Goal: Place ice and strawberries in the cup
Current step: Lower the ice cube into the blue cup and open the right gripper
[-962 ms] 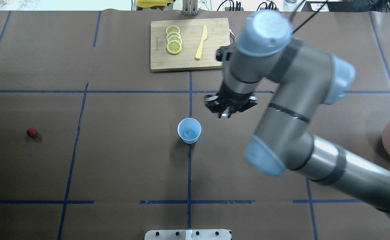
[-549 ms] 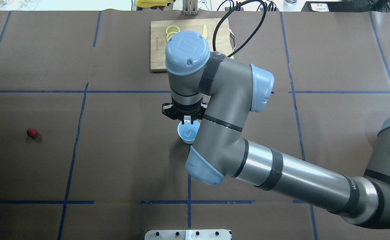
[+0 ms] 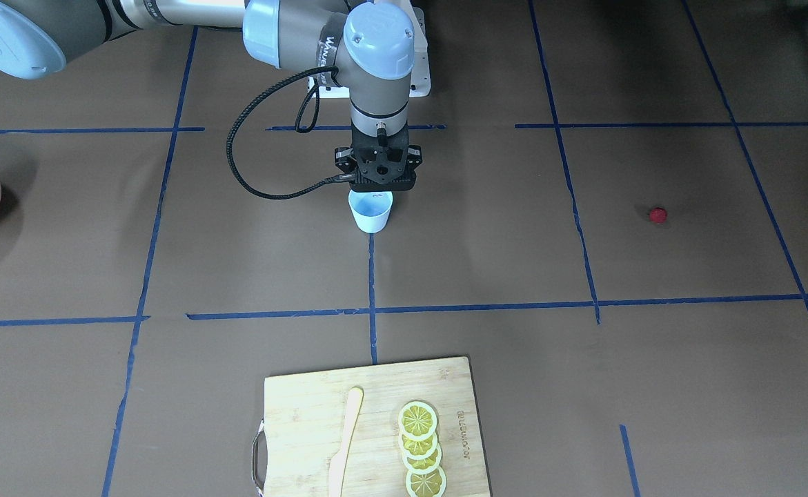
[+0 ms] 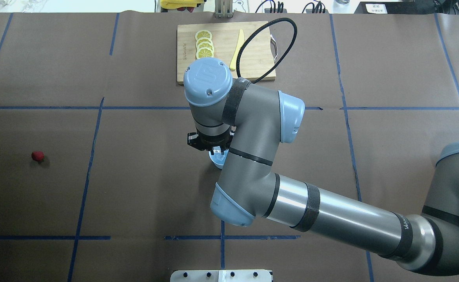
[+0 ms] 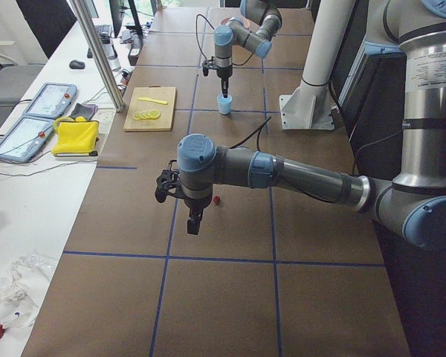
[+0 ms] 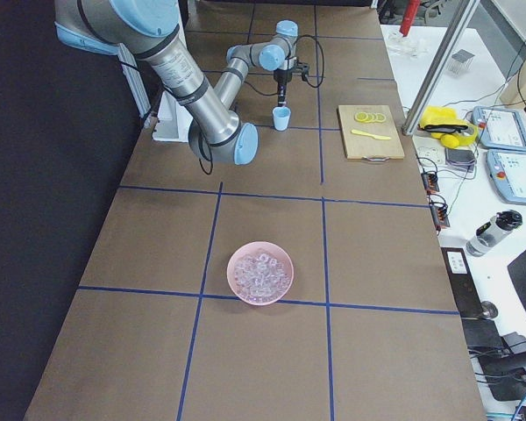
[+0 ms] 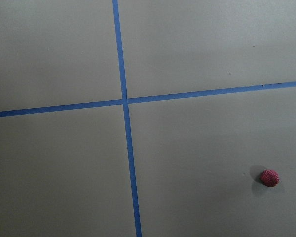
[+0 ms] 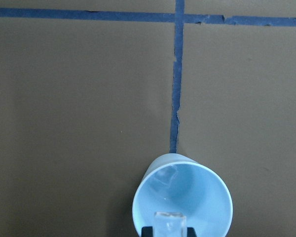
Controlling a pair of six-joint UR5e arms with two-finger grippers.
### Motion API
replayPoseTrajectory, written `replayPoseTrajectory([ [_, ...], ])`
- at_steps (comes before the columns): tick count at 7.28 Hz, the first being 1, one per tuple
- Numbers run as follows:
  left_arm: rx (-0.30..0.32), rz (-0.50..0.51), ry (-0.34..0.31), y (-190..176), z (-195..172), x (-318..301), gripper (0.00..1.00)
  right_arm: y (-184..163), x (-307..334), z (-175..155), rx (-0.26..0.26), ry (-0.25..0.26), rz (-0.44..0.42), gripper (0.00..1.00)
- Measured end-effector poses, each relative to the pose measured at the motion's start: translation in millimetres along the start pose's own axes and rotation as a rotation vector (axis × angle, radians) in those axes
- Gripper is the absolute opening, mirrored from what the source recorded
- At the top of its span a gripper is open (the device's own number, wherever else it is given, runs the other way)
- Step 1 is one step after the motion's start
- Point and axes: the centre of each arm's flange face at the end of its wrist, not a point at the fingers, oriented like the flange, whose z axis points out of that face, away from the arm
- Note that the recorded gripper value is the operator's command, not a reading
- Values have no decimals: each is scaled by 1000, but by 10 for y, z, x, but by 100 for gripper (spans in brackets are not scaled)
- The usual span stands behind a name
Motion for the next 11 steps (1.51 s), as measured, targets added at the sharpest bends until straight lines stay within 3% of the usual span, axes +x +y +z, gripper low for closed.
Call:
replayPoseTrajectory([
  [3,0,0,0,-1,0,2,100,29,19,63,-9,11,1,50],
  [5,-1,0,0,-1,3,-2,100,30,51,98,-15,24,6,60],
  [6,-1,-1,0,-1,6,-5,100,31,55,98,-17,27,7,72],
  [7,-1,-1,0,0,7,-6,100,32,56,96,-17,28,8,99],
  [11,2,2,0,-8,-9,11,100,-48,105,-223,15,-13,29,100],
])
